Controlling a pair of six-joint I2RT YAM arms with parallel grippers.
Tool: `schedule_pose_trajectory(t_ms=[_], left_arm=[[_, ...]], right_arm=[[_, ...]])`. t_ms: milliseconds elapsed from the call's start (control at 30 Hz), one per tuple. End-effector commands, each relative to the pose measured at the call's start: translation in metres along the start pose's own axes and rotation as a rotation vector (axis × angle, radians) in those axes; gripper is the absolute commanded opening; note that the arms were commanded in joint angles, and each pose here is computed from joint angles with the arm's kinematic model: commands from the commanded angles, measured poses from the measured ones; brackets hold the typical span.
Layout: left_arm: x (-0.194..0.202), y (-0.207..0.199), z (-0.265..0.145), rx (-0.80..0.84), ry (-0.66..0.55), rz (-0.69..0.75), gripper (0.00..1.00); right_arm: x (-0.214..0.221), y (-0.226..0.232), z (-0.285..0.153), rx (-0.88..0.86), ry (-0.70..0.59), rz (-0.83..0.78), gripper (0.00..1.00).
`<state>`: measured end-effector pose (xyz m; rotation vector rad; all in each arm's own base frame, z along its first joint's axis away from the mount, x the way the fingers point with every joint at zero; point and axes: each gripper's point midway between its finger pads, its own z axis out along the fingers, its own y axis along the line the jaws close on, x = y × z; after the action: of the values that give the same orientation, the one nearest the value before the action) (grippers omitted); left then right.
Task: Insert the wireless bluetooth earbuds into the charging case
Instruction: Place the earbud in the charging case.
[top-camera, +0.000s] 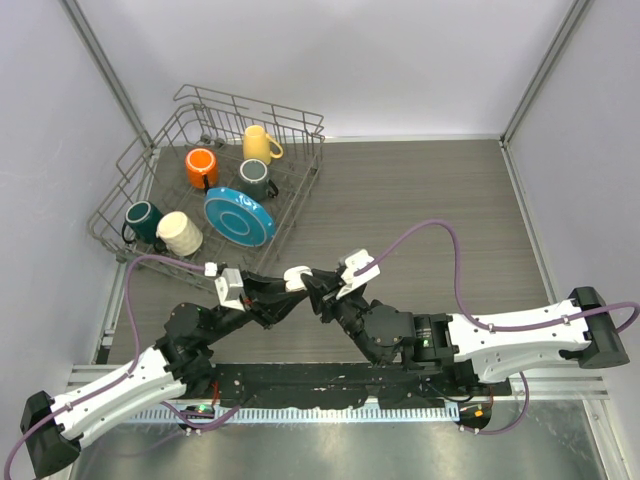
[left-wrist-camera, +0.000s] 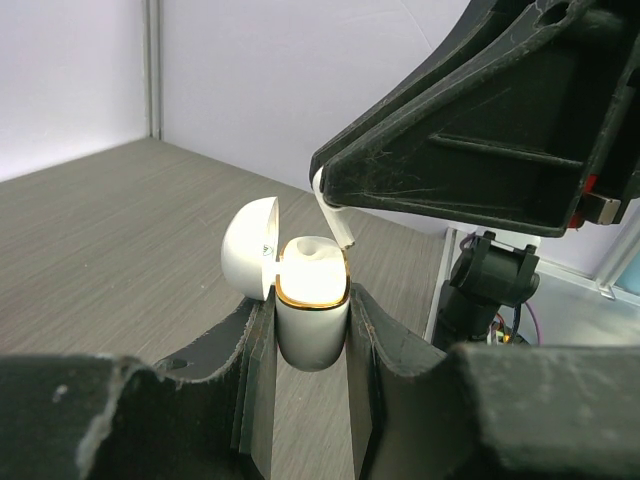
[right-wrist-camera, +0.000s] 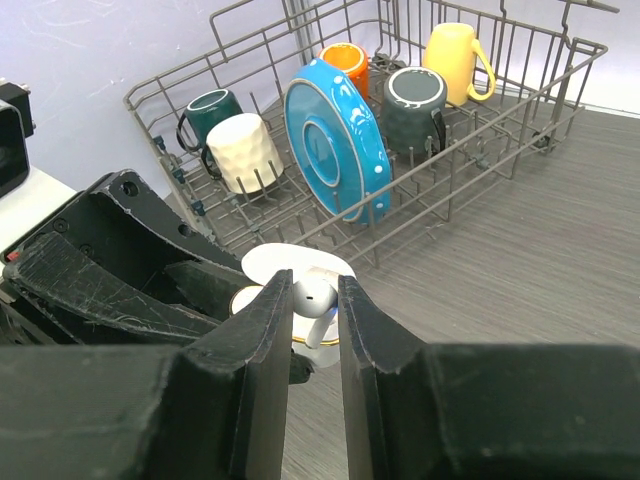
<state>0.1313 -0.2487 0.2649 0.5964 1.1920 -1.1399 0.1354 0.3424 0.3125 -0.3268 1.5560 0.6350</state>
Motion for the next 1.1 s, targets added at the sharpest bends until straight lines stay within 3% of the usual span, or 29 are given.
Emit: schedule_pose_trajectory(t_ms=[0, 733, 1067], left_arm=[[-0.033, -0.012, 0.006, 0.045, -0.092, 0.015, 0.00], [-0.032, -0.015, 0.011, 0.069, -0.087, 0.014, 0.00], [-0.042, -0.008, 0.005, 0.021, -0.137, 0.015, 0.00]], right_arm=[[-0.016, 0.001, 0.002, 0.031, -0.028, 0.043, 0.01], [-0.011, -0.005, 0.006, 0.032, -0.024, 0.079, 0.01], [-0.001, -0.008, 0.002, -0.001, -0.003, 0.000, 0.01]])
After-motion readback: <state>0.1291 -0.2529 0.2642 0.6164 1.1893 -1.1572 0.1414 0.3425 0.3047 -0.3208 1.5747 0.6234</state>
